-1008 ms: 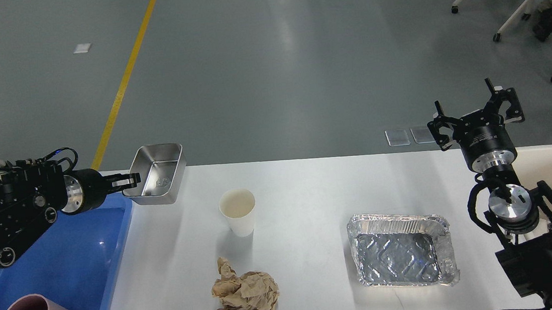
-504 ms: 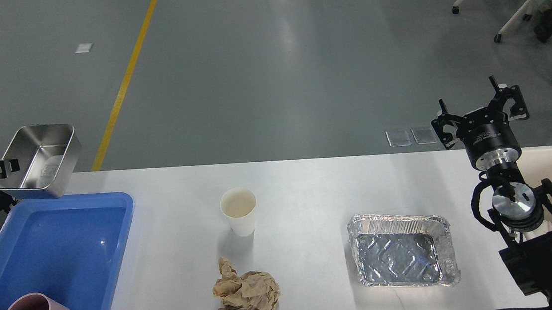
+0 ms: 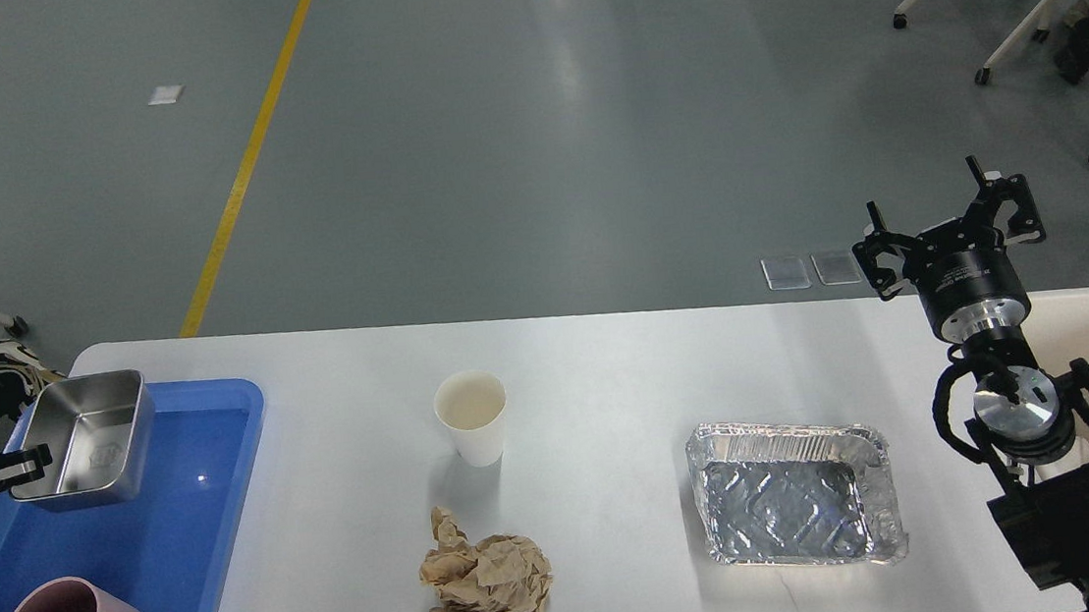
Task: Tidy desktop
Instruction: 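Lift the steel tray and set it into the blue tray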
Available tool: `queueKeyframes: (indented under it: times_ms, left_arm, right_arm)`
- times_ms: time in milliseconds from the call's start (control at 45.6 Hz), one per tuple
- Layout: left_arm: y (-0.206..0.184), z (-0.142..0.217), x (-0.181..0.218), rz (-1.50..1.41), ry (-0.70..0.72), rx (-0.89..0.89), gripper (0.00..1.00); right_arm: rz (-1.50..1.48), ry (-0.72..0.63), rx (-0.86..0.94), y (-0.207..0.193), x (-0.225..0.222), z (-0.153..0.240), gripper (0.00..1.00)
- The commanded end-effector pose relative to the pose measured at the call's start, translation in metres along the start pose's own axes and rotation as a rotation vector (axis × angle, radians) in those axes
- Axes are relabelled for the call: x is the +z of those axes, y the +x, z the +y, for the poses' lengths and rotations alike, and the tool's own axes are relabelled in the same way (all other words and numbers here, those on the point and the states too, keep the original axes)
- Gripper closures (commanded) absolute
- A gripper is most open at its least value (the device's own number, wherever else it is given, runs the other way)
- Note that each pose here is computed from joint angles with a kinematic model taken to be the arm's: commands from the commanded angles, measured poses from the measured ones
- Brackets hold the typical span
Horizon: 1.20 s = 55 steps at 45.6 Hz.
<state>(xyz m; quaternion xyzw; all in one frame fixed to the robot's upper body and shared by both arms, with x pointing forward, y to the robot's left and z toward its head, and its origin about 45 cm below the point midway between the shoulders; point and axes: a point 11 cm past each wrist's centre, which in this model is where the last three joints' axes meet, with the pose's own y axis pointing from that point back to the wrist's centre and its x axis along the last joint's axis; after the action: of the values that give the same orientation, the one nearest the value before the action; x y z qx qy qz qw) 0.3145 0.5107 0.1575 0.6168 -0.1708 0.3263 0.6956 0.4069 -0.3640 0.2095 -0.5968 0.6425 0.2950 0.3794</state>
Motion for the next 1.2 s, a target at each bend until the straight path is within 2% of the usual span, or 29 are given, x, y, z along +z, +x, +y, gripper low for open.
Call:
queueKeyframes:
  times_ms: [0,241,307,350,416,460,613,789,1183]
  left_arm:
    - [-0.015,-0.015,-0.011,0.032,0.036,0.013,0.97]
    - [-0.046,-0.043,0.000,0.064,0.036,0.024,0.94]
    - [-0.056,-0.045,-0.002,0.070,0.043,0.008,0.89]
    - [-0.060,-0.047,-0.002,0.076,0.046,0.002,0.77]
    - [-0.062,-0.049,0.003,0.078,0.036,-0.001,0.43]
    - [-0.062,-0.049,0.003,0.082,0.034,0.001,0.29]
    - [-0.060,-0.049,0.003,0.121,0.030,0.010,0.24]
    - [-0.054,-0.049,0.005,0.127,0.023,0.025,0.13]
    - [-0.025,-0.032,0.009,0.197,-0.037,0.079,0.07]
  right_arm:
    - [-0.001,-0.001,0.001,0.000,0.001,0.000,0.00]
    - [-0.001,-0.001,0.004,0.001,0.001,0.001,0.00]
    - [-0.001,-0.001,0.004,0.001,0.001,0.001,0.00]
    - [-0.001,-0.001,0.004,0.001,0.001,0.001,0.00]
    - [-0.001,-0.001,0.004,0.001,0.001,0.001,0.00]
    - [-0.001,-0.001,0.004,0.001,0.001,0.001,0.00]
    - [0.000,-0.002,0.005,0.002,0.001,0.001,0.00]
    - [-0.004,-0.002,0.004,0.001,0.002,0.001,0.00]
    - [-0.005,-0.008,0.000,-0.001,0.005,0.001,0.00]
